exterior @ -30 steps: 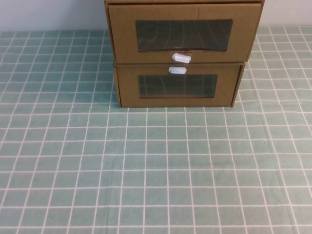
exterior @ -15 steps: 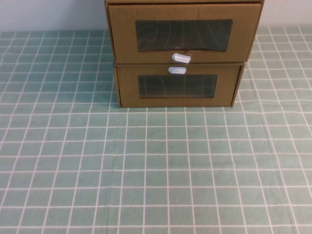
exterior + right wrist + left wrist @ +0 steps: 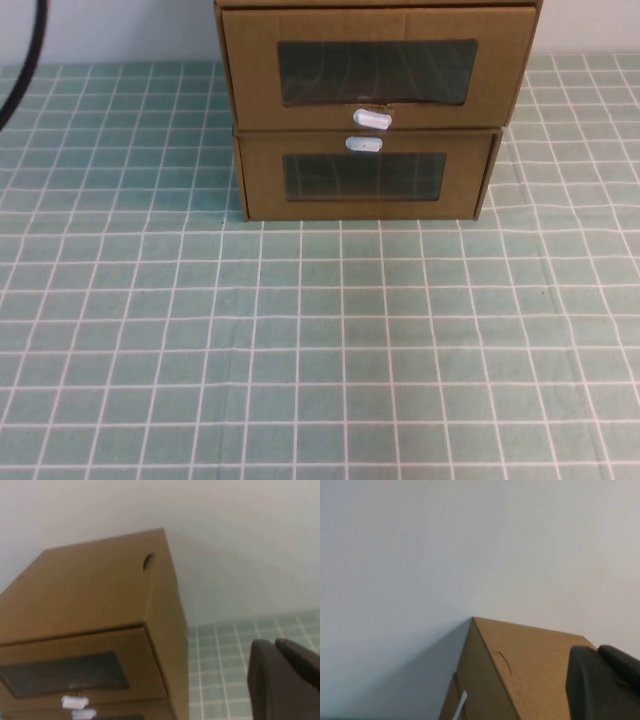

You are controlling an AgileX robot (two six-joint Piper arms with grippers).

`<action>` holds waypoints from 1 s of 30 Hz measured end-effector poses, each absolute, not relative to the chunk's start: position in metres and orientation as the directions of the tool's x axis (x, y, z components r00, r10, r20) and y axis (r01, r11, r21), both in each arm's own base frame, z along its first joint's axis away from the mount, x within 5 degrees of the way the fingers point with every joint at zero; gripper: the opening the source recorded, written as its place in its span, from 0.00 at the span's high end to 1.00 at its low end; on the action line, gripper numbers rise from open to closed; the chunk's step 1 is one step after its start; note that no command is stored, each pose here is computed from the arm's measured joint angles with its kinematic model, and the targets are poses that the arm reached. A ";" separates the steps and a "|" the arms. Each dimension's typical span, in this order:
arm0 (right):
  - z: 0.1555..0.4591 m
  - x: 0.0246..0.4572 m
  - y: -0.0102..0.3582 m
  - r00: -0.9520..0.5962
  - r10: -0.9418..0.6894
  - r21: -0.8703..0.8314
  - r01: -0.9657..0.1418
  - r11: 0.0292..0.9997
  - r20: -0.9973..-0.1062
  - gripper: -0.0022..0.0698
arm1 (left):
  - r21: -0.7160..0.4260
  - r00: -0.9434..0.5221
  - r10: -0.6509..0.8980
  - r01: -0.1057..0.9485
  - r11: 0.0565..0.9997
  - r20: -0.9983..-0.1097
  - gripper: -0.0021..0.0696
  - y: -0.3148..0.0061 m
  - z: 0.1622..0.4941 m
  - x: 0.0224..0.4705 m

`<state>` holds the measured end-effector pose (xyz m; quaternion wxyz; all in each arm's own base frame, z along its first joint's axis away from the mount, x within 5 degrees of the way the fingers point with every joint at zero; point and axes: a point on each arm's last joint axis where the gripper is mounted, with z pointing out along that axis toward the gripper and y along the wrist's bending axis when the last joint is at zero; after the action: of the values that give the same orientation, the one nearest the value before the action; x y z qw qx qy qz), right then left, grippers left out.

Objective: Open the shoe box
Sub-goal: 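Pull the top drawer of the cardboard box fully open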

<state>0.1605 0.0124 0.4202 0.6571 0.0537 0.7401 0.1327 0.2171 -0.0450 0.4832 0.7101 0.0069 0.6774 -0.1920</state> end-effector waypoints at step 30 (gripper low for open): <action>0.355 0.220 0.152 -0.256 -0.704 -0.110 -0.896 0.430 -0.663 0.99 | -0.222 -0.382 0.157 0.773 0.594 -0.911 0.98 -0.231 0.395 0.439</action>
<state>0.2201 0.1519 0.3554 0.3291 -0.5134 0.7789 0.1461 0.4394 -0.2305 0.3947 0.4645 0.3051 0.7623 -0.3318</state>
